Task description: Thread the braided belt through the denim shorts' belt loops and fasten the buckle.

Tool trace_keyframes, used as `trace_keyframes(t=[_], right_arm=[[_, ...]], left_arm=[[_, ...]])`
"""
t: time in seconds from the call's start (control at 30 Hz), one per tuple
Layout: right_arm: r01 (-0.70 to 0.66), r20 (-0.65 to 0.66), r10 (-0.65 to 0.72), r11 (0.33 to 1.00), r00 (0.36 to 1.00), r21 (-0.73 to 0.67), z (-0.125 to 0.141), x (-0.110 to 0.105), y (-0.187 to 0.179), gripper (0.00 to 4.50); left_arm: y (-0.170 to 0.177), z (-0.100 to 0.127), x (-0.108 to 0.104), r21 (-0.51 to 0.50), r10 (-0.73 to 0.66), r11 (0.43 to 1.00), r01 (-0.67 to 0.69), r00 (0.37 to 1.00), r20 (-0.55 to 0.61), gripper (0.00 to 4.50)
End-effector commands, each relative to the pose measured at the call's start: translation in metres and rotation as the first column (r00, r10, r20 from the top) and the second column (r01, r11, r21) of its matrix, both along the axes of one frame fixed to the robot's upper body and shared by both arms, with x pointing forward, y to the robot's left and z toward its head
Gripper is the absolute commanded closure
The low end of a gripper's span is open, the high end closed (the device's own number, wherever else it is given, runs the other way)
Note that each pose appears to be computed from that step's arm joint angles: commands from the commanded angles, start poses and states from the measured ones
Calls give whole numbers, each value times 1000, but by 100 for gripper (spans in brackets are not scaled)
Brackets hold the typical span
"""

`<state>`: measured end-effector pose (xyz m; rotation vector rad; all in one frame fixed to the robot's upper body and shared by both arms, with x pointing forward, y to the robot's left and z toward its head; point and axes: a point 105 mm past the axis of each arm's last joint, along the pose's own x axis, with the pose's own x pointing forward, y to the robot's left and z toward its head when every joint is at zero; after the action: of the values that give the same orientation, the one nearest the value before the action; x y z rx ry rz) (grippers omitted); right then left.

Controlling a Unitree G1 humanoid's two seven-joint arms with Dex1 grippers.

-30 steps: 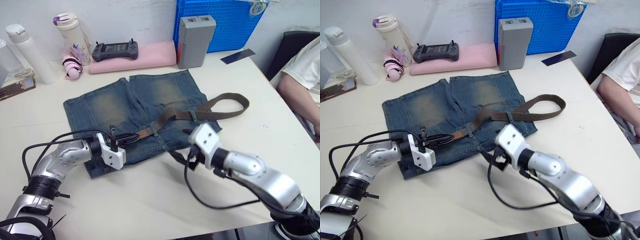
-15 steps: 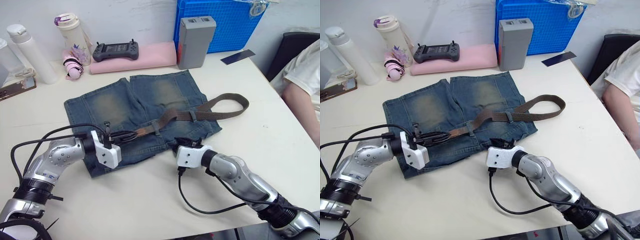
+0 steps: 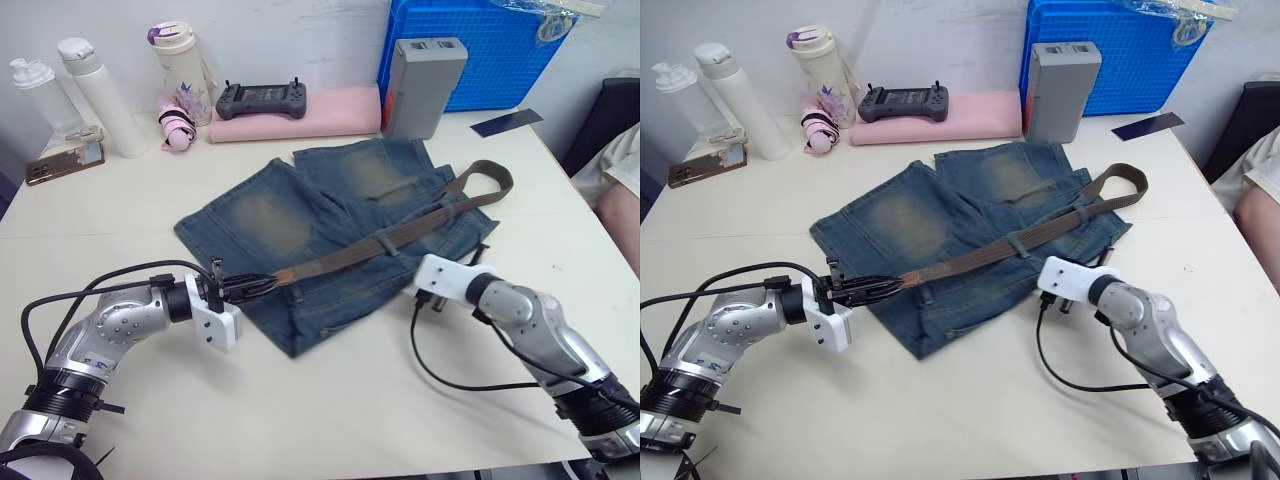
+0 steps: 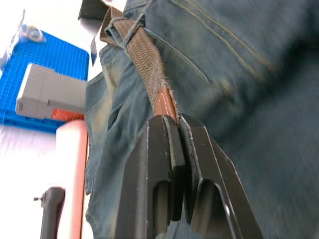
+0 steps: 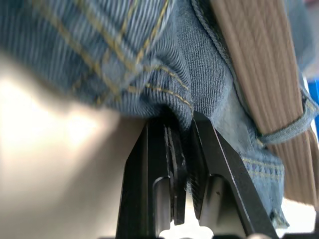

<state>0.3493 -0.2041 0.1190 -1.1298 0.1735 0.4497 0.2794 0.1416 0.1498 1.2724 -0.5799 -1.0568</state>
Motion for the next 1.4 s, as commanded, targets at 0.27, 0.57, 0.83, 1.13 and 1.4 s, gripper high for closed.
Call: trace_keyframes(t=[0.27,0.57,0.83,1.13,1.4], right_arm=[[130,-43,-126,982,991,135,2,-6,-23,339],[33,-221,159,736,962,676,85,-56,17,7],[259,-308,714,181,629,949,88,-91,101,7],[618,-333,745,-133,578,774,73,-97,150,7],[731,-390,711,-256,586,632,71,-78,173,7]], left_arm=[[-5,9,-24,-65,-21,998,23,999,43,450],[10,11,-32,-73,62,996,-58,996,61,450],[5,15,-31,-85,62,995,-55,994,85,450],[3,18,-28,-104,69,993,-61,994,81,450],[1,18,-30,-106,62,993,-54,995,73,450]])
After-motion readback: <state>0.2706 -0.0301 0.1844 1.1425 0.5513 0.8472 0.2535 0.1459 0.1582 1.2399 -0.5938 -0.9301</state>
